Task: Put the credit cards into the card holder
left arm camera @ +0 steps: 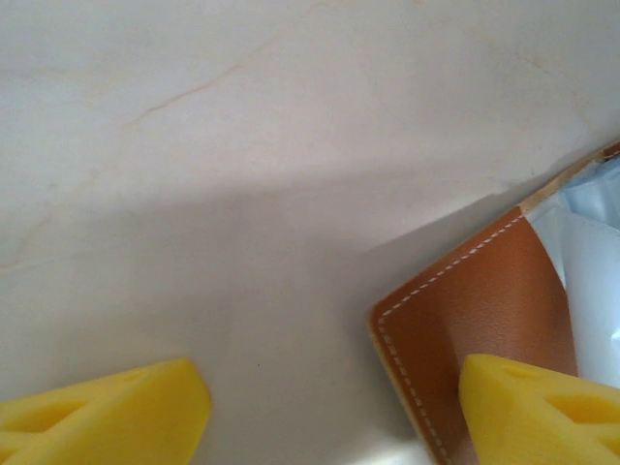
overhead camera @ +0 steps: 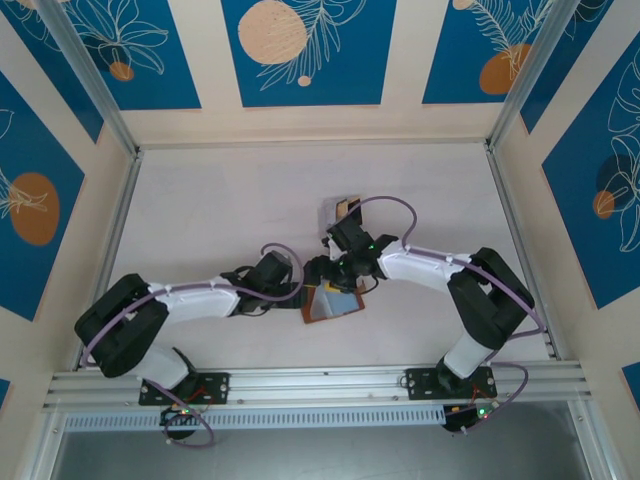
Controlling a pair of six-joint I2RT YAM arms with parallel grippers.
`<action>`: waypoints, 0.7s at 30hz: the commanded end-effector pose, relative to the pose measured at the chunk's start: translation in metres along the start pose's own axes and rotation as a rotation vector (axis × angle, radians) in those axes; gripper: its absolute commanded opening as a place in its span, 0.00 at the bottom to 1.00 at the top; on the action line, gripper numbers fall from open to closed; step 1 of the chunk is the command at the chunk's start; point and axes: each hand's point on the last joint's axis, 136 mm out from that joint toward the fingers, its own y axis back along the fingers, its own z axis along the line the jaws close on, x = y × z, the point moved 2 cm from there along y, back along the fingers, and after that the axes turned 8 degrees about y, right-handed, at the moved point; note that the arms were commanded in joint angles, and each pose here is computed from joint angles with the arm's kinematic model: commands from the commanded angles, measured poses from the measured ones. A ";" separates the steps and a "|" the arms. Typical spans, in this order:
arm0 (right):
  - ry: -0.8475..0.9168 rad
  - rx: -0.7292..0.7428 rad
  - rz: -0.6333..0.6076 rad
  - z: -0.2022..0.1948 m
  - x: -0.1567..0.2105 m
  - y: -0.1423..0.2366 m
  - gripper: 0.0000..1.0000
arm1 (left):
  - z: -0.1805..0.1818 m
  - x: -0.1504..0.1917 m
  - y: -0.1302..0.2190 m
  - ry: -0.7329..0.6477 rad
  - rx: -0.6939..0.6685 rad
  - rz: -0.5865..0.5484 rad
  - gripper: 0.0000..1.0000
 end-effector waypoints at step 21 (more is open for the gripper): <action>0.016 -0.196 -0.071 0.040 -0.044 -0.042 0.72 | -0.003 0.026 0.048 -0.187 0.176 0.014 0.89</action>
